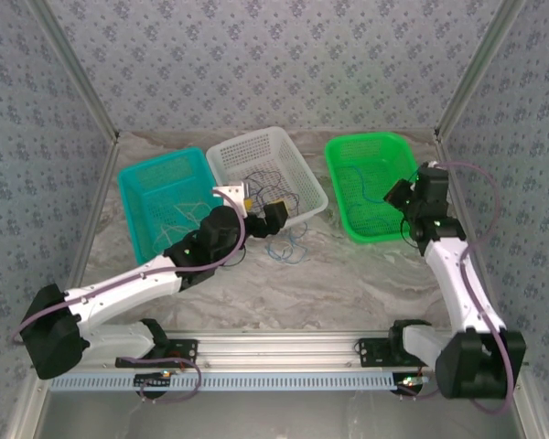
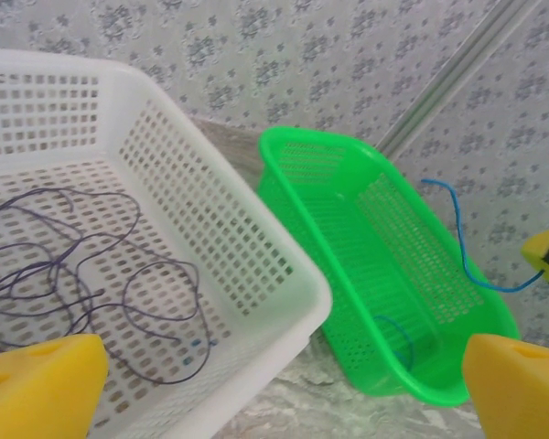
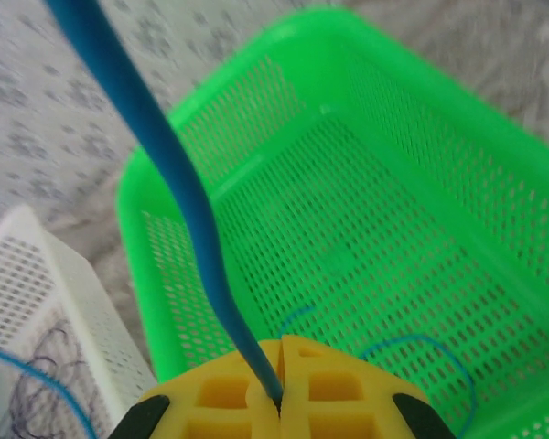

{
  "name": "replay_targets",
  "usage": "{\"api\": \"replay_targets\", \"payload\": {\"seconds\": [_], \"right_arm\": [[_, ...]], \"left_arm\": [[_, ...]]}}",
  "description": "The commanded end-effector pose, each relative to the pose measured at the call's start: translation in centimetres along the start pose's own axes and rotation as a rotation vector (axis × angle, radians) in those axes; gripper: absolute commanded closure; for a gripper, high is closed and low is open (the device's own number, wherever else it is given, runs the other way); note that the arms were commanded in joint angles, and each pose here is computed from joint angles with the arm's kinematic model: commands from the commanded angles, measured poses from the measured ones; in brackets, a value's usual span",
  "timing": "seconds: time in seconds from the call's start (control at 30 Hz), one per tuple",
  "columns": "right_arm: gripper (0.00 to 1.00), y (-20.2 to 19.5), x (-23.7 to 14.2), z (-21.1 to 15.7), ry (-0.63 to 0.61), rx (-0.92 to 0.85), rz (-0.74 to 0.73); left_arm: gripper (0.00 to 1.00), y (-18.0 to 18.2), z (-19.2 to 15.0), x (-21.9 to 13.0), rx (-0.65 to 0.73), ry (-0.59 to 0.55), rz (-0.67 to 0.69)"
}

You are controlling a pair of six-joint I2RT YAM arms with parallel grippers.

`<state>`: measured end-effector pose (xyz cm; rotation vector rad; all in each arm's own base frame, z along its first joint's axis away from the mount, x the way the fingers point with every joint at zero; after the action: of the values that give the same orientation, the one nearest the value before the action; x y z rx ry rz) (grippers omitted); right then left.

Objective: Untangle the cables

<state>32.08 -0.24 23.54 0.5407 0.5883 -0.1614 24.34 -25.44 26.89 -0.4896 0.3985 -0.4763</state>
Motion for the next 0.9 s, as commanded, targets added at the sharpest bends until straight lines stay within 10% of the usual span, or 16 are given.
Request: {"api": "replay_targets", "payload": {"seconds": [0.0, 0.17, 0.43, 0.87], "right_arm": [[1.00, -0.8, 2.3, -1.2, 0.058, 0.052, 0.002], [0.92, -2.3, 5.7, -2.6, 0.165, 0.089, -0.078], [0.21, -1.5, 4.7, -1.8, 0.148, 0.063, -0.101], [0.27, 7.0, -4.0, -7.8, 0.288, -0.216, 0.149]], "left_arm": [[0.01, 1.0, 0.0, -0.5, 0.025, 0.005, 0.047], [0.01, 1.8, 0.2, -1.1, 0.019, -0.005, 0.067], [0.01, 3.1, 0.0, -1.7, 0.043, 0.019, 0.117], [0.01, 5.0, 0.5, -1.9, 0.038, 0.021, 0.174]]}}
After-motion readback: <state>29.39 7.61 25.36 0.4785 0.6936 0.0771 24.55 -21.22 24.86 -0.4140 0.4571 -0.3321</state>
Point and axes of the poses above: each hand's point on the last joint's axis, 136 mm out from that joint toward the fingers, its own x axis out along the fingers, its own y axis along the line the jaws close on, z = x × y, the point moved 5 cm from there along -x, back along the fingers, and after that the axes turned 2 degrees about -x, right-handed, at the moved point
